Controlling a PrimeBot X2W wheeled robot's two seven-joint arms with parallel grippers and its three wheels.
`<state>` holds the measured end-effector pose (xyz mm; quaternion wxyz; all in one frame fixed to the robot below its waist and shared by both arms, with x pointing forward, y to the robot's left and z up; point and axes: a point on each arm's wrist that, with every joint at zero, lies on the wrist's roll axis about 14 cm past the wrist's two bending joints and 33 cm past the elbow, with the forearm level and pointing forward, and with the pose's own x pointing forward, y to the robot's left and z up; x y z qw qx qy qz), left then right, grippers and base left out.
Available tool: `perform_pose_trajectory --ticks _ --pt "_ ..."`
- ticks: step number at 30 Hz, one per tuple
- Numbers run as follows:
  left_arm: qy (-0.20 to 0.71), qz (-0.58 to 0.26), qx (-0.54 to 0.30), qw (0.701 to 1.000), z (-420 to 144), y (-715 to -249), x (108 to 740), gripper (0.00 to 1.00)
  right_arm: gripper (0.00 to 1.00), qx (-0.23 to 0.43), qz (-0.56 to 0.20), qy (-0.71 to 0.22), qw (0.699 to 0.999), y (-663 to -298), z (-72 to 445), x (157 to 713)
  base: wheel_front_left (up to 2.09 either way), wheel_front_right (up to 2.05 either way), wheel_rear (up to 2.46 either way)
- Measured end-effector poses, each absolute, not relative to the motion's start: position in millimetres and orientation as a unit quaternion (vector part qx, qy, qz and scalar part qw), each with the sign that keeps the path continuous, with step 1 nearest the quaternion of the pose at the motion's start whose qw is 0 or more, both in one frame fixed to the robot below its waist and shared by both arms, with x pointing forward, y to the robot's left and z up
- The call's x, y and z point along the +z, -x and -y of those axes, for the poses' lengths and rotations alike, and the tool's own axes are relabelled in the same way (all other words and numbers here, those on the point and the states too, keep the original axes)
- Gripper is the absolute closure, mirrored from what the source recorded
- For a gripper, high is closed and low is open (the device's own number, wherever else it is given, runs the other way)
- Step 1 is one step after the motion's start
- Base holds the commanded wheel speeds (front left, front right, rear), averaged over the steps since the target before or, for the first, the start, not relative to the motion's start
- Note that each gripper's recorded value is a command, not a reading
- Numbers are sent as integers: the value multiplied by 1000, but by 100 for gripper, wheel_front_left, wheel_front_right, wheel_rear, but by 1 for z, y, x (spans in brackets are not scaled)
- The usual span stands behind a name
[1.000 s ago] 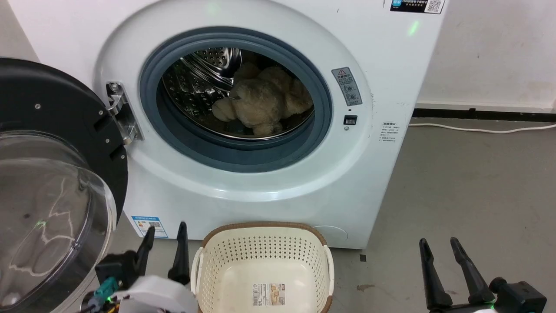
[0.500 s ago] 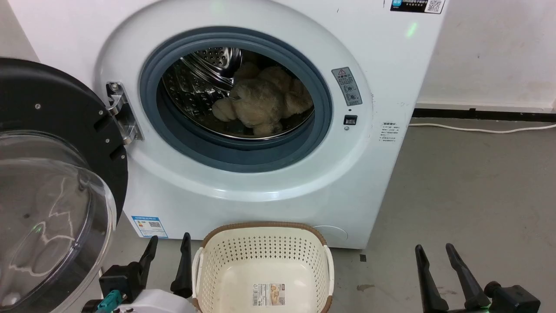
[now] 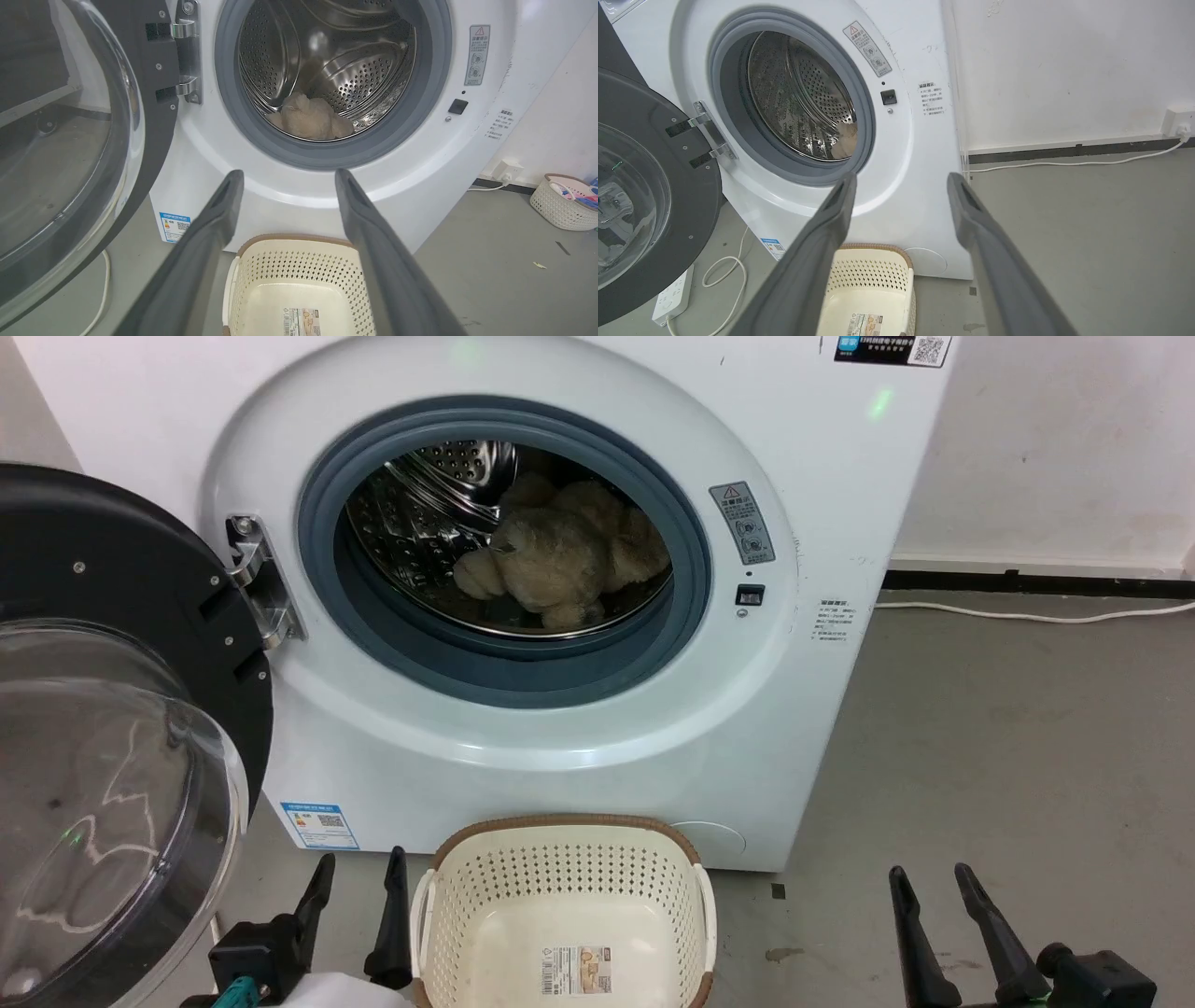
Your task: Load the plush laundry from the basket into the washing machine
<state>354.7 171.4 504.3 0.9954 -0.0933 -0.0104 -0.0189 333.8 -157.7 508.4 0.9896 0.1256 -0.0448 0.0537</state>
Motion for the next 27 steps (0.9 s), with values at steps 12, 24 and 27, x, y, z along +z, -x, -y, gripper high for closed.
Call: perform_pose_trajectory --ticks 12,24,27 --pt "97 8 -17 995 -172 -355 503 100 100 53 42 -129 989 -334 157 507 0 0 0" --pt "90 5 -16 996 -173 -356 503 100 100 54 37 -124 990 -335 157 506 0 0 0" --pt "90 4 -18 996 -172 -356 503 100 100 55 33 -120 991 -335 157 505 0 0 0"
